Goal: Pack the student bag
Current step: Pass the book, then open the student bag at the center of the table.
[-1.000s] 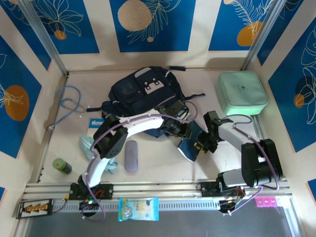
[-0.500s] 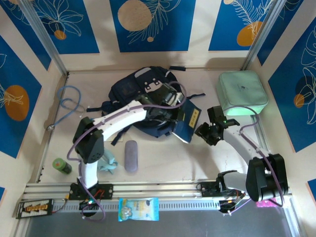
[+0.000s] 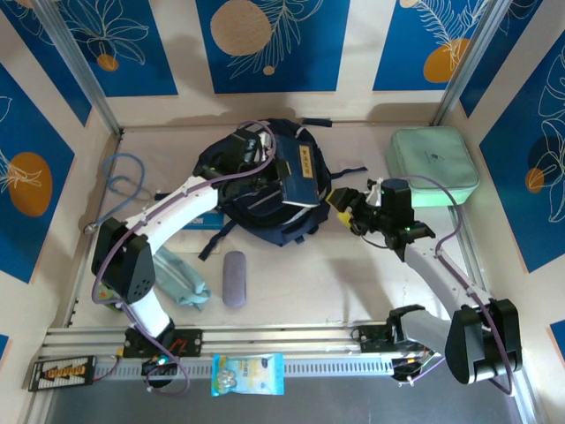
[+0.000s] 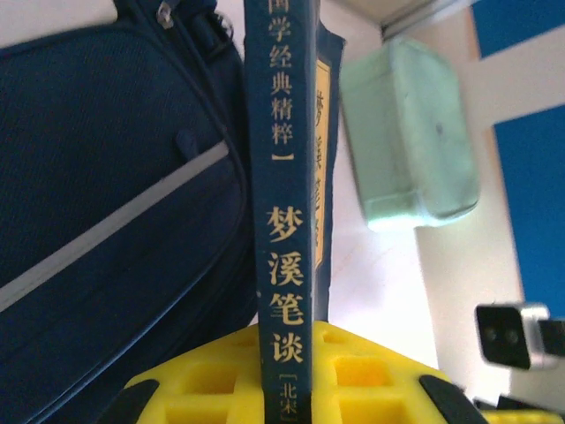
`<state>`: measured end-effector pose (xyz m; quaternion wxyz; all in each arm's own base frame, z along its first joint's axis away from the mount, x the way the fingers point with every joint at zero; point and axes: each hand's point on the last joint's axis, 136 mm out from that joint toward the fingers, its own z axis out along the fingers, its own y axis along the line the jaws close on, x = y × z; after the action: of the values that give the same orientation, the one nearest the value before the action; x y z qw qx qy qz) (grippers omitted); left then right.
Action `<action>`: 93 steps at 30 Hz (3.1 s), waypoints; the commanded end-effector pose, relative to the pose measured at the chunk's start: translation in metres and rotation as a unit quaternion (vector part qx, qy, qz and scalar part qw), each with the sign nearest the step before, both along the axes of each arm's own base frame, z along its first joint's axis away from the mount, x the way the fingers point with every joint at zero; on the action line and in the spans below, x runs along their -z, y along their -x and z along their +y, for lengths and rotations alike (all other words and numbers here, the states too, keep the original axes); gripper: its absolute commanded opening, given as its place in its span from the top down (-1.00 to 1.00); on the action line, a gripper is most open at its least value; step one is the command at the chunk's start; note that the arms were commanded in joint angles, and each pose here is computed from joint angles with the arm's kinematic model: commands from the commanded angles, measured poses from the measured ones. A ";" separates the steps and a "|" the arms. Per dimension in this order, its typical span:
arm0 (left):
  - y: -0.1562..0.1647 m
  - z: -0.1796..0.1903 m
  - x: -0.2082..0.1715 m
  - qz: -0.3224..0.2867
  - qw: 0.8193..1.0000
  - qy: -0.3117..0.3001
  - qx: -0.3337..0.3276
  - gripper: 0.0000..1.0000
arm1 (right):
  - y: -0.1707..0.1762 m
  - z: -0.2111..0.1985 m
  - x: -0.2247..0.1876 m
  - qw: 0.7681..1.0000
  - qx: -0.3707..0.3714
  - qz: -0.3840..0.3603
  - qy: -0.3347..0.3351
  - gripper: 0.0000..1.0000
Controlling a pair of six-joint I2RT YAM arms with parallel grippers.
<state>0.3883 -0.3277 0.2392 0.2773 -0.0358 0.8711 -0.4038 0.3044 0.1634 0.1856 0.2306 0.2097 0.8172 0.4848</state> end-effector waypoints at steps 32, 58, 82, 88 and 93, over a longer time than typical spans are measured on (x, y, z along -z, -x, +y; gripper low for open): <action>-0.030 0.016 -0.131 -0.082 0.933 0.317 -0.149 1.00 | -0.093 0.068 -0.111 0.934 0.037 -0.089 -0.345 -0.11; 0.031 0.070 0.013 -0.029 0.997 -0.018 -0.075 -0.80 | -0.067 0.024 -0.094 0.975 0.072 -0.125 -0.168 0.97; 0.019 0.015 0.105 -0.140 0.859 -0.396 0.293 -0.75 | -0.008 -0.079 -0.060 0.981 0.168 -0.091 0.029 0.97; 0.007 0.010 0.128 -0.119 0.832 -0.438 0.320 -0.48 | -0.010 -0.088 -0.053 0.980 0.178 -0.080 0.030 0.98; -0.005 0.012 0.138 -0.108 0.818 -0.466 0.319 -0.33 | -0.010 -0.093 -0.051 0.980 0.184 -0.077 0.030 0.98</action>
<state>0.3910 -0.3226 0.1009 0.2206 0.4055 0.8857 -0.0501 0.3160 0.0699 0.2309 0.3720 0.3295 0.7601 0.4186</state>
